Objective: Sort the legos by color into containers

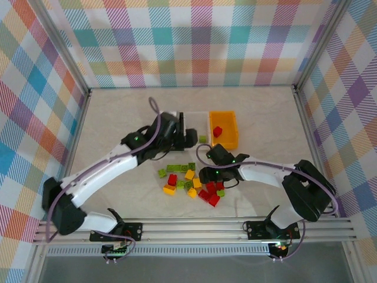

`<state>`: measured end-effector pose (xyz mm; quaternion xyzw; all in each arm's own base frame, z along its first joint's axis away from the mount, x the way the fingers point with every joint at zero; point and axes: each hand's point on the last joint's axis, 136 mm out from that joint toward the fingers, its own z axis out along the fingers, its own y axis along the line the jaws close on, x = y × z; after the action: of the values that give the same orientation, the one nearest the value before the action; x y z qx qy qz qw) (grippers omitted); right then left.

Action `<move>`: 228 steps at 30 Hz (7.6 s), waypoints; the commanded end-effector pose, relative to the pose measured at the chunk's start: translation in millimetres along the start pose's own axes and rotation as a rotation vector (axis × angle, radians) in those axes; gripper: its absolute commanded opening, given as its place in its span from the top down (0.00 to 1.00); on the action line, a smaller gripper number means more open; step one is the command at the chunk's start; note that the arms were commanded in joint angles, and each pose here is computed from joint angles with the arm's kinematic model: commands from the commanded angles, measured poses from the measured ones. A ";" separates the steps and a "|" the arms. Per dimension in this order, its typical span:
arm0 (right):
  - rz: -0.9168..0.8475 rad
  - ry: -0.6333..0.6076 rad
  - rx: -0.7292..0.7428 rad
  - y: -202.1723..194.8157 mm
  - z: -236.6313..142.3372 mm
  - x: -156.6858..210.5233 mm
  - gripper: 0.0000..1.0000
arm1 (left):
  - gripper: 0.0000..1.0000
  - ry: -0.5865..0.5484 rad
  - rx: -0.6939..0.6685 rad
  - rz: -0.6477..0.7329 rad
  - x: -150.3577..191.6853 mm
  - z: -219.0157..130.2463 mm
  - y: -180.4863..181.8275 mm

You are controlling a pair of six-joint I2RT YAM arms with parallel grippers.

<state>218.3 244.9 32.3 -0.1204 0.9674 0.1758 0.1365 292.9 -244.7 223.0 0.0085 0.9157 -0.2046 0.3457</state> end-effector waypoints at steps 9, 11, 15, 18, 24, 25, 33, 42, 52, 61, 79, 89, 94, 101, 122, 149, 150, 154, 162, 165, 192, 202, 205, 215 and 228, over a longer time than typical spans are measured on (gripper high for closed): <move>-0.013 -0.081 0.053 1.8 -8.9 -26.2 0.68 | 0.00 0.071 -0.183 -0.116 86.5 -21.3 91.9; -0.011 -0.123 0.063 2.2 -20.5 -36.0 0.70 | 0.00 0.071 -0.208 -0.119 92.9 -23.5 101.5; 0.008 -0.244 0.084 -2.2 -59.9 -68.7 0.72 | 0.00 0.060 -0.216 -0.124 98.9 -27.1 109.8; 0.078 -0.332 0.124 -22.9 -89.2 -102.0 0.73 | 0.00 0.045 -0.220 -0.134 101.2 -29.8 115.2; 0.191 -0.387 0.164 -55.1 -97.8 -164.5 0.72 | 0.00 0.057 -0.235 -0.139 109.3 -29.0 122.0; 0.202 -0.385 0.176 -59.5 -93.4 -174.3 0.72 | 0.00 0.062 -0.238 -0.138 111.0 -28.7 123.1; 0.259 -0.347 0.265 -85.6 -59.0 -219.0 0.57 | 0.00 0.100 -0.246 -0.131 121.1 -29.1 127.0; 0.220 -0.390 0.162 -56.2 -88.6 -214.6 0.23 | 0.00 0.154 -0.195 -0.077 125.1 -22.1 113.9; 0.215 -0.342 0.068 -40.1 -87.3 -148.5 0.22 | 0.17 0.309 -0.251 0.135 143.9 26.6 84.6; 0.218 -0.370 0.082 -46.8 -101.0 -133.6 0.22 | 0.28 0.379 -0.290 0.239 161.3 62.8 79.2; 0.223 -0.397 0.080 -46.4 -109.2 -134.9 0.22 | 0.51 0.419 -0.394 0.264 180.8 66.2 101.7; 0.226 -0.402 0.067 -43.9 -111.2 -136.6 0.21 | 0.47 0.427 -0.398 0.264 188.9 62.4 110.7; 0.231 -0.400 0.075 -45.9 -111.7 -134.1 0.22 | 0.59 0.406 -0.367 0.261 182.4 66.9 100.7; 0.247 -0.418 0.098 -53.3 -116.0 -126.0 0.21 | 0.67 0.357 -0.286 0.264 152.5 49.7 68.3; 0.324 -0.319 0.144 -88.7 -98.1 -33.8 0.21 | 0.66 0.175 -0.005 0.262 -14.8 173.9 -115.5; 0.089 -0.158 -0.054 -1.4 -42.2 -22.2 0.22 | 0.00 0.010 0.041 0.070 -8.3 12.2 -35.7; 0.087 -0.173 -0.063 5.6 -40.5 -27.4 0.22 | 0.00 0.009 0.015 0.055 3.3 4.9 -18.5; 0.114 -0.219 -0.080 27.5 -30.6 -48.1 0.24 | 0.00 0.007 -0.084 0.007 44.6 -21.7 41.2; 0.205 -0.202 0.018 29.5 8.6 -74.8 0.34 | 0.00 -0.010 -0.183 -0.039 76.9 -53.1 96.0; 0.217 -0.170 0.063 24.5 19.6 -73.5 0.38 | 0.00 -0.029 -0.194 -0.037 76.1 -59.3 101.8; 0.199 -0.086 0.181 2.2 -4.7 -32.5 0.24 | 0.00 -0.019 -0.237 -0.023 83.3 -50.5 112.5; 0.213 -0.001 0.279 -16.9 12.4 -10.9 0.35 | 0.00 -0.003 -0.245 -0.022 89.5 -47.6 116.4; 0.209 -0.004 0.298 -21.0 13.4 -10.5 0.46 | 0.00 0.000 -0.245 -0.024 90.6 -46.3 116.5; 0.102 -0.167 0.232 0.5 -26.2 -54.9 0.67 | 0.00 0.011 -0.260 -0.017 89.0 -48.2 117.1; 0.100 -0.312 0.153 15.5 -41.7 -190.9 0.66 | 0.00 0.065 -0.292 0.003 97.8 -43.3 120.8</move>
<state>369.3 278.6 153.8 -0.0233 0.9413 0.1422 0.3054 209.8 -133.3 142.9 -0.0275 0.9448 -0.0754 0.3176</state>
